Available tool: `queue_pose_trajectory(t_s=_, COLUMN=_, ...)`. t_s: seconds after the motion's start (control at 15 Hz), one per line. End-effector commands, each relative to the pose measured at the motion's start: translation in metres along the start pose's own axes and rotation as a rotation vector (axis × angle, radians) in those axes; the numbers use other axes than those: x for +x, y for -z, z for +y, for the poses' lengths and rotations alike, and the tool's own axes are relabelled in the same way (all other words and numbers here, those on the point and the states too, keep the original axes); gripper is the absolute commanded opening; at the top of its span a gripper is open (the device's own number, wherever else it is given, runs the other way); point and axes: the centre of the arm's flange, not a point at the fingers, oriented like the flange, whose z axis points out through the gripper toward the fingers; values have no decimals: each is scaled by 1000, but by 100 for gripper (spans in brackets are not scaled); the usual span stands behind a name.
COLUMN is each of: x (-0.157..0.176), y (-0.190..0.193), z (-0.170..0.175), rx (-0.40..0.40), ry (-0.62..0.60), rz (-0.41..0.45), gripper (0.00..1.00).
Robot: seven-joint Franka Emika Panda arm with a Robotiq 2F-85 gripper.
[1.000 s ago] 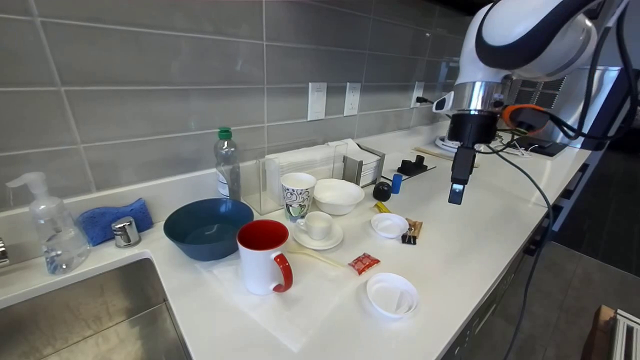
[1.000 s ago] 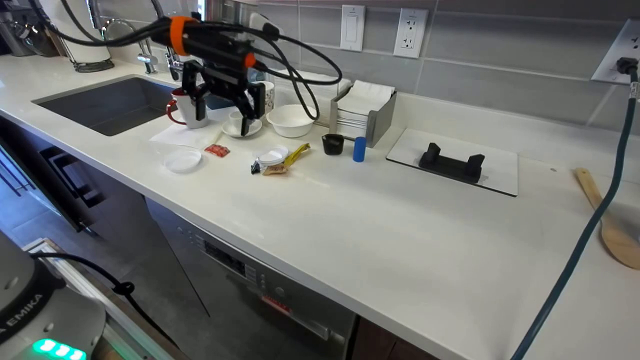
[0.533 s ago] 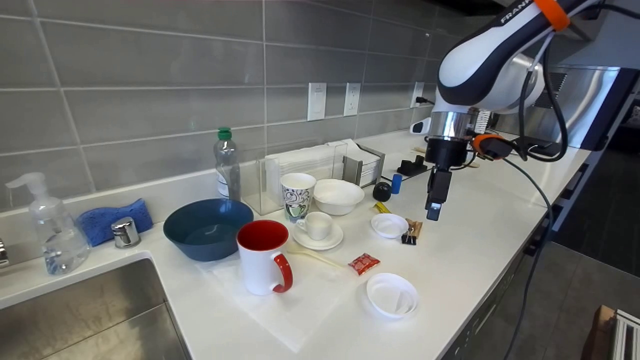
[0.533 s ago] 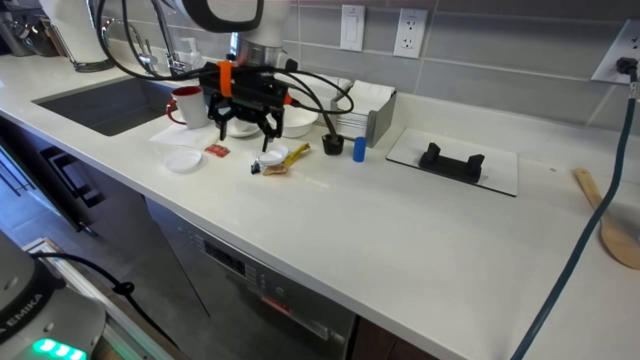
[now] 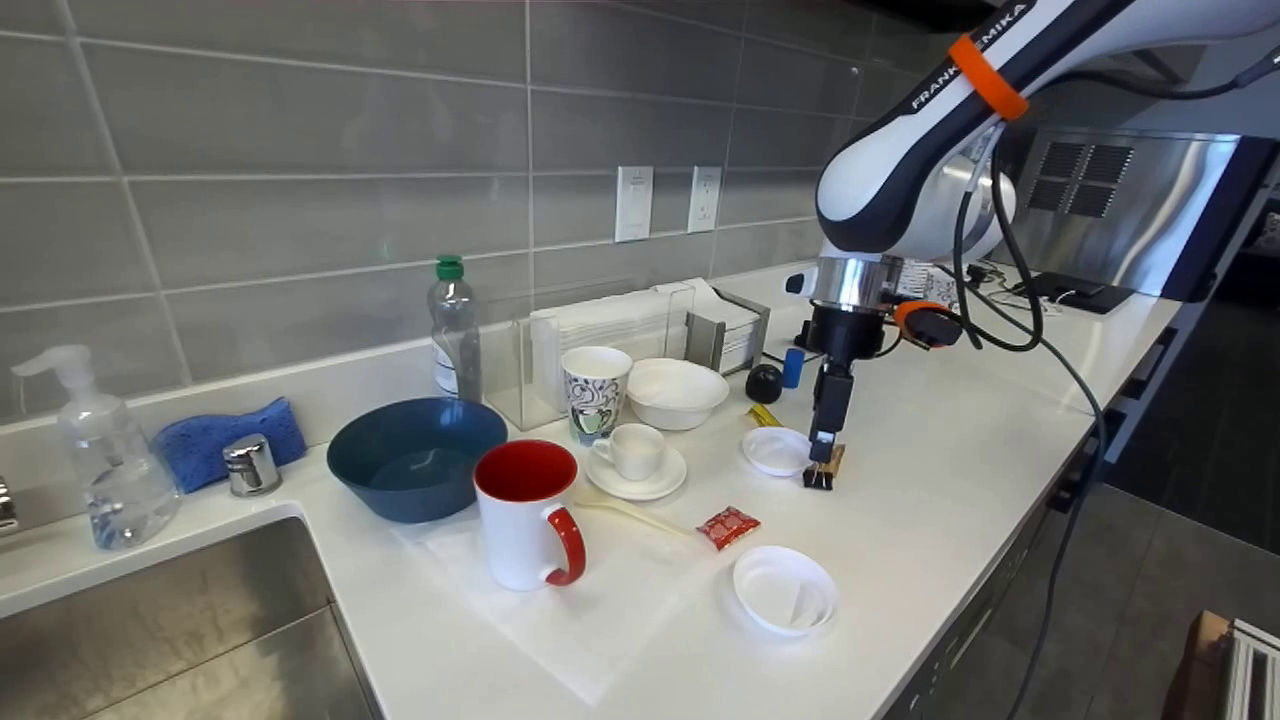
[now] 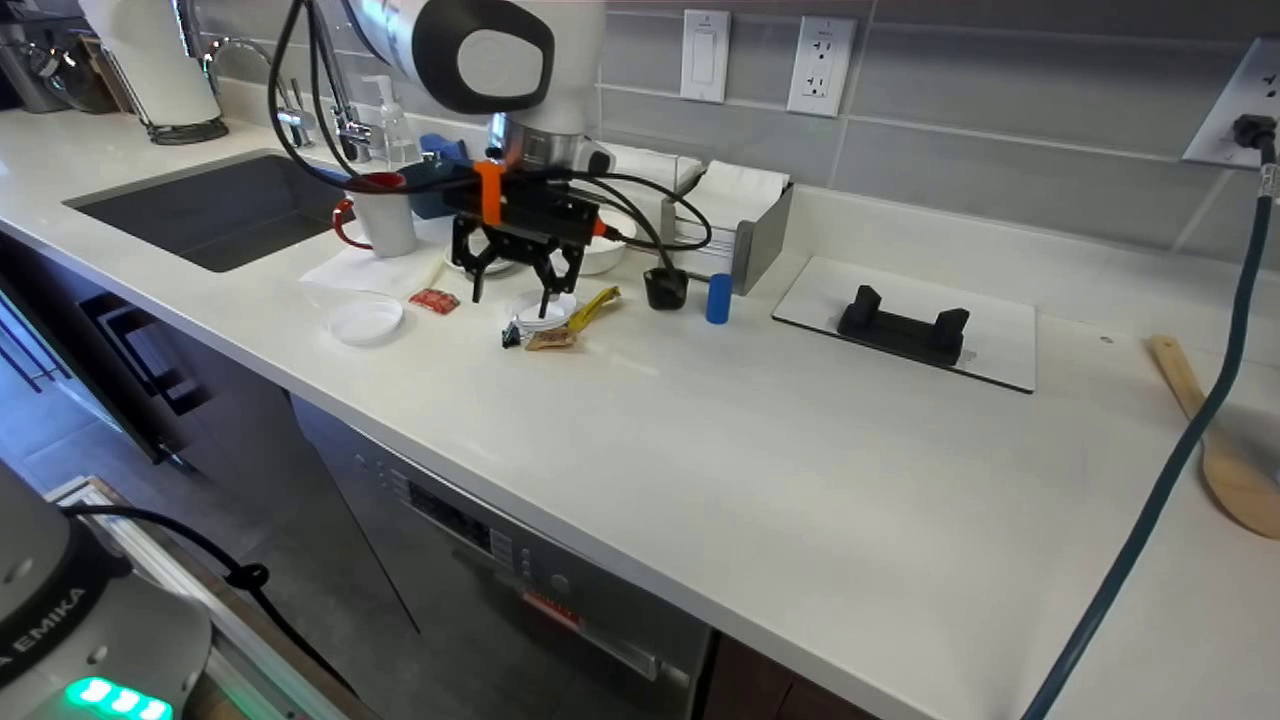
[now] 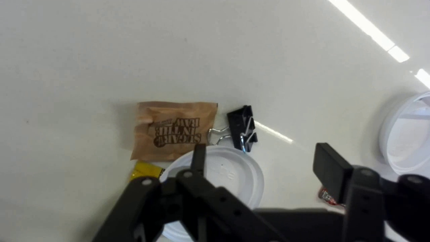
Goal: Lift the paper clip and put it on the white object
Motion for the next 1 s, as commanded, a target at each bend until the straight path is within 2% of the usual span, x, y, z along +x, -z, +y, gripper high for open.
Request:
queue_pose_trajectory(t_s=0.0, x=17, y=-8, z=7, rx=25, ry=32, rz=-6, gripper=60)
queue_pose_trajectory(t_s=0.07, x=19, y=-9, z=6, rx=37, ry=35, rz=-15, gripper=53)
queue_pose_trajectory(t_s=0.33, x=19, y=-13, z=8, rx=49, ry=37, rz=-36, gripper=53)
queue_pose_trajectory(t_s=0.47, x=17, y=-14, z=9, rx=58, ry=34, rz=-43, gripper=49)
queue_pose_trajectory(t_s=0.53, x=16, y=-12, z=9, rx=63, ry=31, rz=-45, gripper=52)
queue_pose_trajectory(t_s=0.6, x=14, y=-11, z=9, rx=70, ry=27, rz=-47, gripper=51)
queue_pose_trajectory(t_s=0.67, x=13, y=-8, z=10, rx=75, ry=25, rz=-50, gripper=54)
queue_pose_trajectory(t_s=0.73, x=12, y=-5, z=10, rx=78, ry=21, rz=-53, gripper=53)
queue_pose_trajectory(t_s=0.8, x=10, y=-1, z=9, rx=83, ry=18, rz=-61, gripper=58)
queue_pose_trajectory(t_s=0.93, x=8, y=2, z=11, rx=94, ry=16, rz=-78, gripper=57)
